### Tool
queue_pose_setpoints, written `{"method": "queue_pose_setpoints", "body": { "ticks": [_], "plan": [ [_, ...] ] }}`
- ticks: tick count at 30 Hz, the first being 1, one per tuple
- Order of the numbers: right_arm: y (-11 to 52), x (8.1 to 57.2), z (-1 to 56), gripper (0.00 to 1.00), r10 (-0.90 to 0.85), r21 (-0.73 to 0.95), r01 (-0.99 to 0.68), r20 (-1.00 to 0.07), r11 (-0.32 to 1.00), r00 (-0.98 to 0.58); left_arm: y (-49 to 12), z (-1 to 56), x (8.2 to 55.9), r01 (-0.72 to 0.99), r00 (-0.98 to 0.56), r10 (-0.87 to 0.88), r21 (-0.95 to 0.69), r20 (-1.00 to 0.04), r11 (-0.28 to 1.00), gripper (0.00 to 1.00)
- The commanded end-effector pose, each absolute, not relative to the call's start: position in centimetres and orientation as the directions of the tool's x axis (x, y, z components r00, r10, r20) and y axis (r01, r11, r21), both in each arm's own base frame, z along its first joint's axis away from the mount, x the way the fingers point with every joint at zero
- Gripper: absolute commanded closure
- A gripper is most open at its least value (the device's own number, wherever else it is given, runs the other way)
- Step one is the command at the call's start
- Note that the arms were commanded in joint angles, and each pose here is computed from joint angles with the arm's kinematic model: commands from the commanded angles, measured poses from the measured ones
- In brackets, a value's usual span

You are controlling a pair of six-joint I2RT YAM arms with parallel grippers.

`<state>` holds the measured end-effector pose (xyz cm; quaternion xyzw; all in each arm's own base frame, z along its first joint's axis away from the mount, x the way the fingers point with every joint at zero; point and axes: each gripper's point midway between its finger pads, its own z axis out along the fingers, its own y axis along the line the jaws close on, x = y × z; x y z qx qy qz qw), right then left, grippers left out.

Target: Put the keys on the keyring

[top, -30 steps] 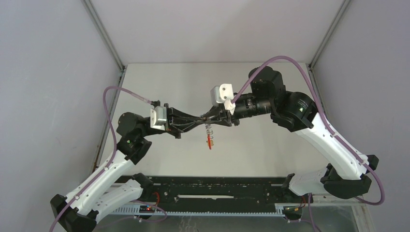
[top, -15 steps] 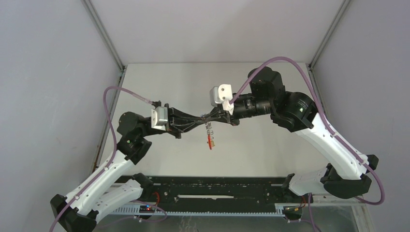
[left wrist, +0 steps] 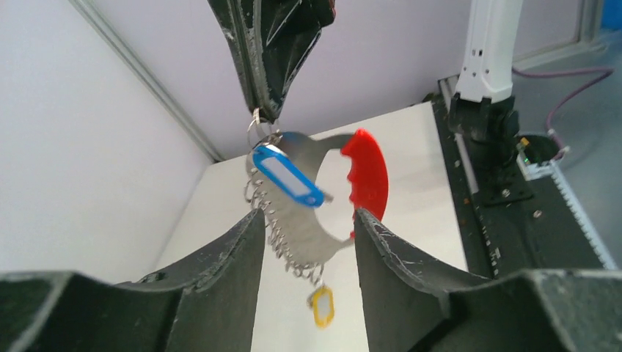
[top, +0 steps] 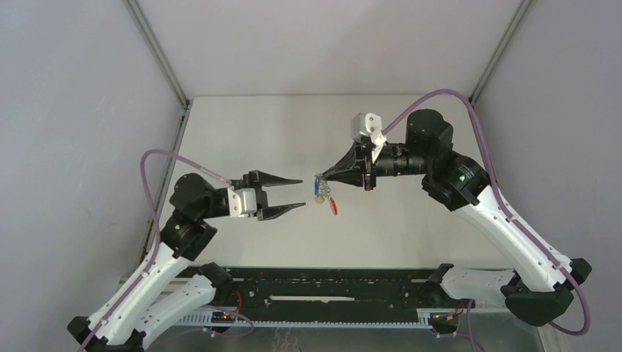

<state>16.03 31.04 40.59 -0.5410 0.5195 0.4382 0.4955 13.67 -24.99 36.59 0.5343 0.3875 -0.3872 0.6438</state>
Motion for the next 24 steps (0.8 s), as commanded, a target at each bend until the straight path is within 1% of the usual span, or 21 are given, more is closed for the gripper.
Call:
{"method": "queue_pose_setpoints", "body": {
  "ticks": [1, 4, 7, 11, 15, 18, 24],
  "plan": [
    [31.0, 13.3, 42.5, 1.00, -0.060, -0.045, -0.995, -0.997, -0.091, 0.051, -24.0, 38.7, 13.1, 0.819, 0.569, -0.051, 0.559, -0.821, 0.129, 0.47],
    [31.2, 12.7, 41.2, 1.00, -0.110, 0.013, -0.990, -0.994, -0.142, 0.003, -24.4, 39.1, 13.1, 0.800, 0.599, -0.057, 0.593, -0.799, 0.094, 0.45],
    [31.5, 12.6, 40.7, 1.00, -0.152, 0.038, -0.988, -0.988, -0.148, -0.016, -24.6, 40.0, 13.1, 0.795, 0.606, -0.069, 0.601, -0.793, 0.084, 0.44],
    [32.0, 12.4, 40.4, 1.00, -0.165, 0.036, -0.986, -0.986, -0.161, -0.009, -25.0, 39.5, 12.0, 0.824, 0.565, -0.097, 0.566, -0.819, 0.018, 0.44],
    [32.4, 12.3, 40.3, 1.00, -0.178, 0.044, -0.983, -0.984, -0.177, -0.012, -25.1, 38.6, 11.3, 0.846, 0.526, -0.104, 0.532, -0.844, -0.036, 0.49],
    [32.6, 12.1, 40.1, 1.00, -0.189, 0.042, -0.981, -0.982, -0.191, -0.006, -25.1, 37.9, 11.6, 0.845, 0.530, -0.081, 0.534, -0.844, -0.034, 0.52],
    [32.9, 12.2, 39.7, 1.00, -0.208, 0.056, -0.980, -0.978, -0.191, -0.015, -25.1, 37.4, 12.2, 0.832, 0.553, -0.060, 0.555, -0.831, -0.017, 0.63]
  ]
}}
